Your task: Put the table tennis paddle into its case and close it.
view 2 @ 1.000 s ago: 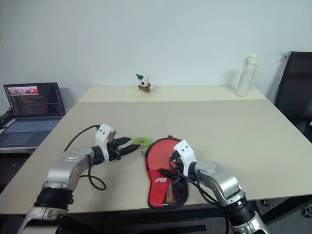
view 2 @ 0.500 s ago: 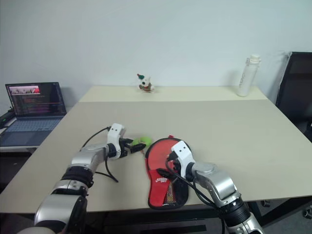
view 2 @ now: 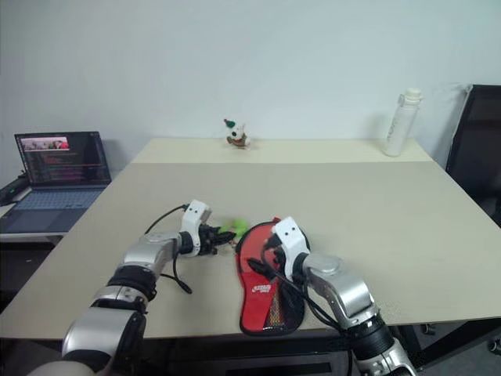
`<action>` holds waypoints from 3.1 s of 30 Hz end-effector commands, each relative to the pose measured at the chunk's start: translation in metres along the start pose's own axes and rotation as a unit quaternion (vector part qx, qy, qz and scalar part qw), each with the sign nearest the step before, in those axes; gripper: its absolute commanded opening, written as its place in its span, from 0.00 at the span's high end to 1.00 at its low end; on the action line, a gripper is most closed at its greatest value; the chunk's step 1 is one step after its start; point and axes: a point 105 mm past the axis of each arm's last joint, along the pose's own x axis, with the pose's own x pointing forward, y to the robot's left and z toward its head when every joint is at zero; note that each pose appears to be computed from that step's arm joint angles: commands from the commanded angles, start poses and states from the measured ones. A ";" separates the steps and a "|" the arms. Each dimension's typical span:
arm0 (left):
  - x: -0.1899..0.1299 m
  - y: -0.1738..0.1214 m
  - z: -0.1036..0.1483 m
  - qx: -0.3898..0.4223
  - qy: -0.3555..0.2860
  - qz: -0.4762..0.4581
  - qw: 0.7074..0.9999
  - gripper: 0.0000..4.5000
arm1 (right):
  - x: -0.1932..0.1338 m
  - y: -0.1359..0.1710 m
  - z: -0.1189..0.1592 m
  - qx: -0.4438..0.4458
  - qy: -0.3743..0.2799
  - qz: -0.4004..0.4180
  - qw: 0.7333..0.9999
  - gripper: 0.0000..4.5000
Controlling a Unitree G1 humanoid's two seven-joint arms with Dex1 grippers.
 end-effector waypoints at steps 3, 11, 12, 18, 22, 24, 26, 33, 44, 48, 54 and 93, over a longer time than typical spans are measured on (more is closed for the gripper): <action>0.000 0.003 0.000 -0.004 -0.006 0.012 1.000 1.00 | 0.009 -0.002 -0.003 -0.016 0.007 -0.011 1.000 0.00; 0.001 0.007 0.018 -0.002 -0.036 0.038 0.999 1.00 | 0.020 0.010 -0.028 -0.014 0.049 -0.014 0.999 0.00; 0.001 0.009 0.022 -0.001 -0.042 0.047 0.998 1.00 | 0.020 0.010 -0.033 -0.016 0.057 -0.017 0.998 0.00; 0.010 0.016 0.048 0.037 -0.053 0.096 0.993 1.00 | 0.022 0.013 -0.043 0.008 0.072 -0.019 0.997 0.00; 0.017 0.016 0.064 0.071 -0.054 0.128 0.988 1.00 | 0.023 0.011 -0.047 0.011 0.077 -0.025 0.997 0.00; 0.023 0.011 0.073 0.097 -0.054 0.137 0.984 1.00 | 0.023 0.011 -0.049 0.014 0.081 -0.024 0.996 0.00; 0.029 0.004 0.081 0.119 -0.054 0.140 0.981 1.00 | 0.023 0.013 -0.053 0.018 0.086 -0.022 0.996 0.00; 0.057 -0.045 0.115 0.234 -0.075 0.100 0.964 1.00 | 0.021 0.023 -0.065 0.024 0.103 -0.011 0.994 0.00; 0.087 -0.120 0.138 0.352 -0.104 0.019 0.930 1.00 | 0.014 0.029 -0.072 0.029 0.115 -0.007 0.993 0.00; 0.093 -0.144 0.144 0.362 -0.122 -0.009 0.924 1.00 | 0.013 0.029 -0.072 0.030 0.117 -0.008 0.993 0.00; 0.097 -0.166 0.145 0.369 -0.130 -0.049 0.919 1.00 | 0.014 0.027 -0.069 0.028 0.114 -0.013 0.993 0.00; 0.038 -0.090 0.045 0.135 -0.058 -0.225 0.963 0.31 | -0.120 -0.061 0.042 -0.076 0.009 -0.060 0.995 0.00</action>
